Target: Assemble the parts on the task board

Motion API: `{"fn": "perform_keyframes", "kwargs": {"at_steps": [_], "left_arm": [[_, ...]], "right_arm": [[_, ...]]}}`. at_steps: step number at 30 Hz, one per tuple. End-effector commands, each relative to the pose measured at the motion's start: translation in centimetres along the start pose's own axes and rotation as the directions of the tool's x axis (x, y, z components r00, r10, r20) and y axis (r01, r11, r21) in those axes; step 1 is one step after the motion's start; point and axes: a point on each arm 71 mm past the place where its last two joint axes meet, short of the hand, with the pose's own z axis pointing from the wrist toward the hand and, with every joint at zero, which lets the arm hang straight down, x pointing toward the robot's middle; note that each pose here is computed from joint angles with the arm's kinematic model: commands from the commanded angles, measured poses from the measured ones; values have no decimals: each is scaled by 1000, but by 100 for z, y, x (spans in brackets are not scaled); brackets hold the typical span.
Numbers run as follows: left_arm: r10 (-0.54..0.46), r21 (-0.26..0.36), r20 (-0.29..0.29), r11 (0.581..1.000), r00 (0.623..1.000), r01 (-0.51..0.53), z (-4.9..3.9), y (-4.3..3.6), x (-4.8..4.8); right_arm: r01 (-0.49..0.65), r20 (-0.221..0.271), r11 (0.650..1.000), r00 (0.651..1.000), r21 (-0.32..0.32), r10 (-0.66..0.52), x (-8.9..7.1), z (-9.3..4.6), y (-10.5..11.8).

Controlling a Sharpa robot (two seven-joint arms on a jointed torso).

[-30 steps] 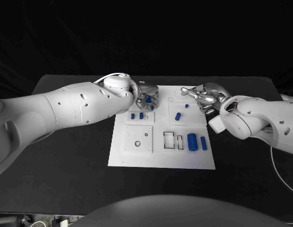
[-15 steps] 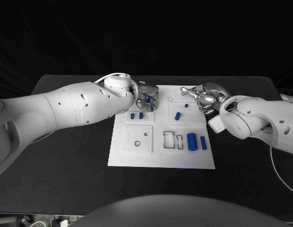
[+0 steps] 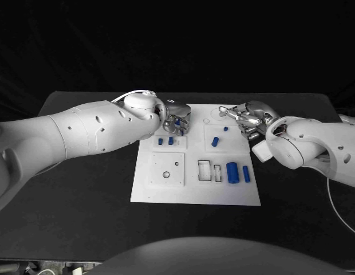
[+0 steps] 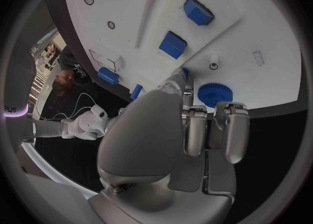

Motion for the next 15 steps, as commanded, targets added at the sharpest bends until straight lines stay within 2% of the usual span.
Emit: {"fn": "perform_keyframes", "kwargs": {"at_steps": [1,8,15], "left_arm": [[19,44,49,999,999,-21,-11,-35,-6],[19,77,132,997,991,-29,-80,-31,-55],[17,86,184,996,983,-33,-152,1,-124]], "right_arm": [[0,-14,1000,1000,0,0,9,-1,-5],[1,-12,1000,1000,4,-1,-4,1,-17],[1,-11,1000,1000,7,-1,-8,2,-24]]}}
